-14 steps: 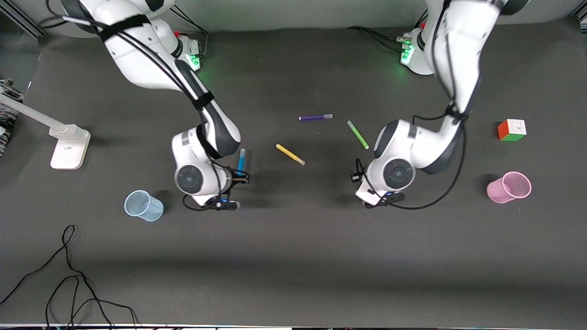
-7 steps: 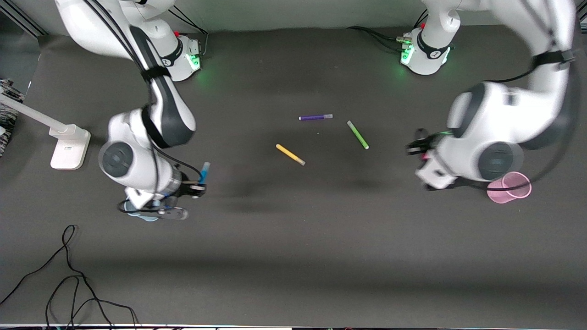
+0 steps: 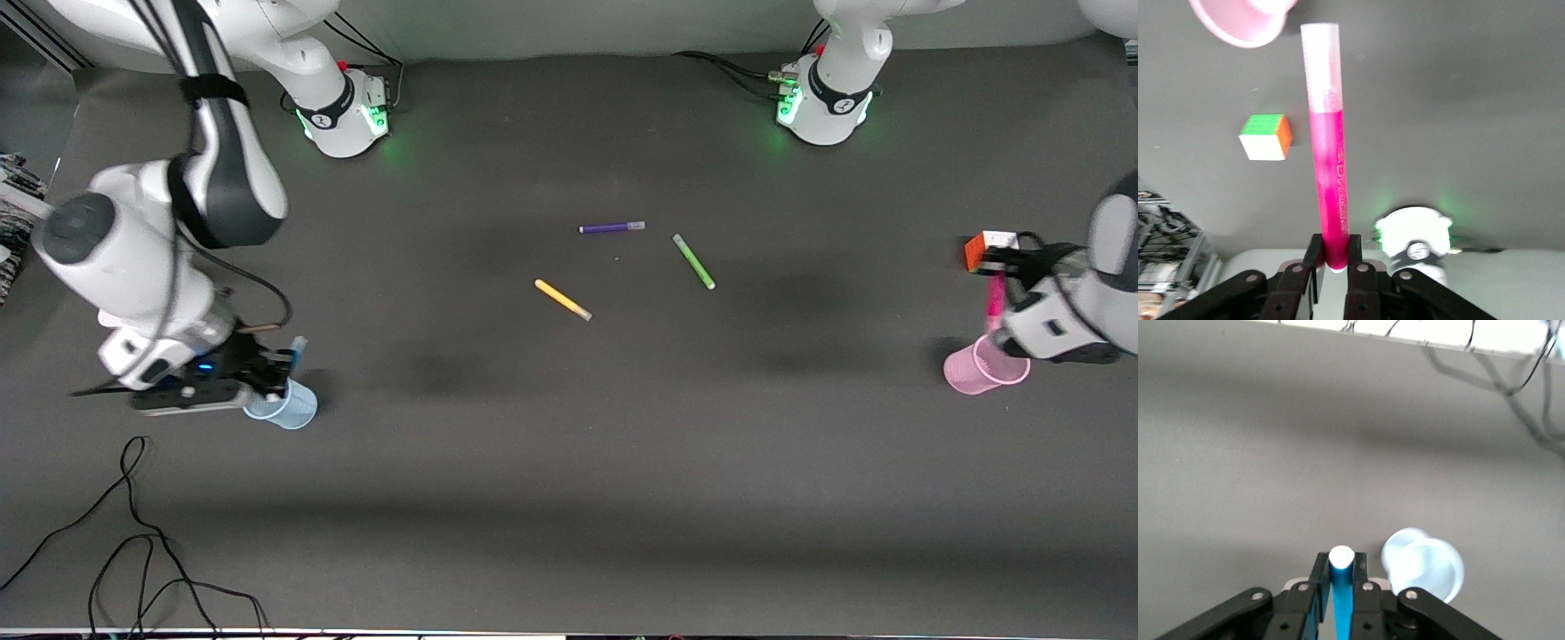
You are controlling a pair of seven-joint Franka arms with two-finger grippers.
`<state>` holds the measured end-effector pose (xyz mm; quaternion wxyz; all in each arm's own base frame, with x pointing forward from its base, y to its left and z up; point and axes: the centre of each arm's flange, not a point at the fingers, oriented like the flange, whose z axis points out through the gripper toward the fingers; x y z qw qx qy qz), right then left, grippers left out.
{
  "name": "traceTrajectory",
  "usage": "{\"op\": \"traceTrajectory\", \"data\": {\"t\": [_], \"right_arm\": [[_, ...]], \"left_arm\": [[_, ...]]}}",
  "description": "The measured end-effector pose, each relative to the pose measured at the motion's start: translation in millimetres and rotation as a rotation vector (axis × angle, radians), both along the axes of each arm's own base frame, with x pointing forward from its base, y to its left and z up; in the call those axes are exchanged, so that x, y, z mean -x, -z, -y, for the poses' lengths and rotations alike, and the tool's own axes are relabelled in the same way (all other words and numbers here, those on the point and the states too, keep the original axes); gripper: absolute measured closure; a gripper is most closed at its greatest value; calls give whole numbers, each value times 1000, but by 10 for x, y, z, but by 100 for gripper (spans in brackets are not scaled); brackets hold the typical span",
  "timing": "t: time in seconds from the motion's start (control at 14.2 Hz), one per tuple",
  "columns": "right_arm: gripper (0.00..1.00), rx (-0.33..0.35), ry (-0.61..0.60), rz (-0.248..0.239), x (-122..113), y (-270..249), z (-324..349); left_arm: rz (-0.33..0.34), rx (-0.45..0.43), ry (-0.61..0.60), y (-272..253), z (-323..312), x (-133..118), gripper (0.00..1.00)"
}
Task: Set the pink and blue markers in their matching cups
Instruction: 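Carry the blue marker to the blue cup while the left gripper carries pink, then lower the blue marker into the blue cup while the left gripper lowers pink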
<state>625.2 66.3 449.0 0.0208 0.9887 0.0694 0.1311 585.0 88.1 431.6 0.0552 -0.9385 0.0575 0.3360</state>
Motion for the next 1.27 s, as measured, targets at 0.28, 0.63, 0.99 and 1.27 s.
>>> {"op": "traceTrajectory", "data": {"t": [0.28, 0.63, 0.99, 1.27], "right_arm": [[83, 54, -110, 156, 94, 175, 462], [83, 85, -144, 255, 293, 664, 529], [83, 103, -154, 313, 334, 825, 534], [83, 119, -158, 324, 370, 1048, 538]], "left_arm": [[-147, -11, 25, 799, -387, -37, 82], [-187, -58, 72, 1168, -490, -94, 82], [-134, -33, 114, 1321, -734, -166, 82], [-134, -23, 122, 1586, -780, -193, 82]]}}
